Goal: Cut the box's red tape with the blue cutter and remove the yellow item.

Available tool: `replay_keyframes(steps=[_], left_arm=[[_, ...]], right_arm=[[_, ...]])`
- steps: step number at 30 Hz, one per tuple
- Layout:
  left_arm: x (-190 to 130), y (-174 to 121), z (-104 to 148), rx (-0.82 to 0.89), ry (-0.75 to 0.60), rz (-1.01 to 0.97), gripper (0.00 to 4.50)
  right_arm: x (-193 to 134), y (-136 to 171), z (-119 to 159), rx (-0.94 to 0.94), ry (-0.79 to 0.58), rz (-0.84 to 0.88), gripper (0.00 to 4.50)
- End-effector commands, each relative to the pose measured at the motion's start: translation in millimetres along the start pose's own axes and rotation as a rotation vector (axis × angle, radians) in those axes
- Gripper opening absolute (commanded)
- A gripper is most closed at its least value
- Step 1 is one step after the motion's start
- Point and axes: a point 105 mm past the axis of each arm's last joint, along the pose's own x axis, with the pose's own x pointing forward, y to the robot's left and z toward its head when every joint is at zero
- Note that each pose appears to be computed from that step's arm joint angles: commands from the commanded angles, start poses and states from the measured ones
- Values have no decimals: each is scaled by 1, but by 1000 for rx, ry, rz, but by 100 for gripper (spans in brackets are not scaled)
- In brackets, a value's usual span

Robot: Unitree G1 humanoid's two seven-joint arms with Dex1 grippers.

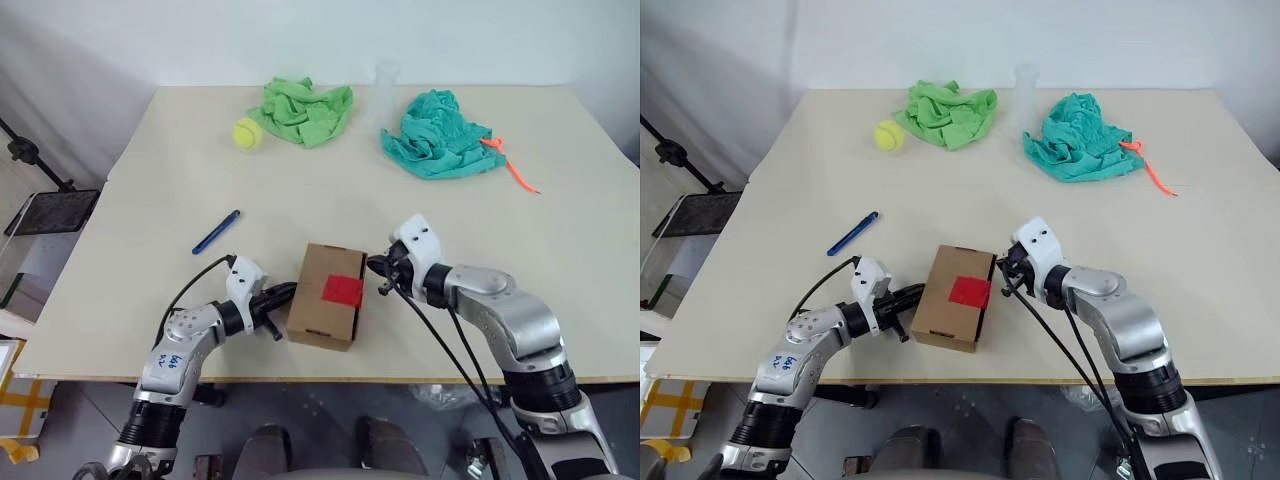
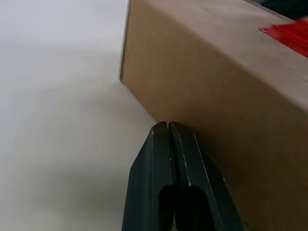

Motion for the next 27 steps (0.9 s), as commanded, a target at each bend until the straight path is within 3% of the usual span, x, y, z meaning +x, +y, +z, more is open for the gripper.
replay_keyframes(steps=[1,11,21,27], left_arm=[[8,-22,-1,-41,25,-107,5],[28,-31,5,-44,45,-158,5],[0,3,-5,-30,96,-45,5],[2,52,11,92,13,137,5]], right_arm=[[13,11,18,-28,-46,56,1],[26,-24,45,-134,-135,-79,1],[-45,-90,55,-164,-221,-418,1],[-88,-66,24,-48,-65,-331,1]])
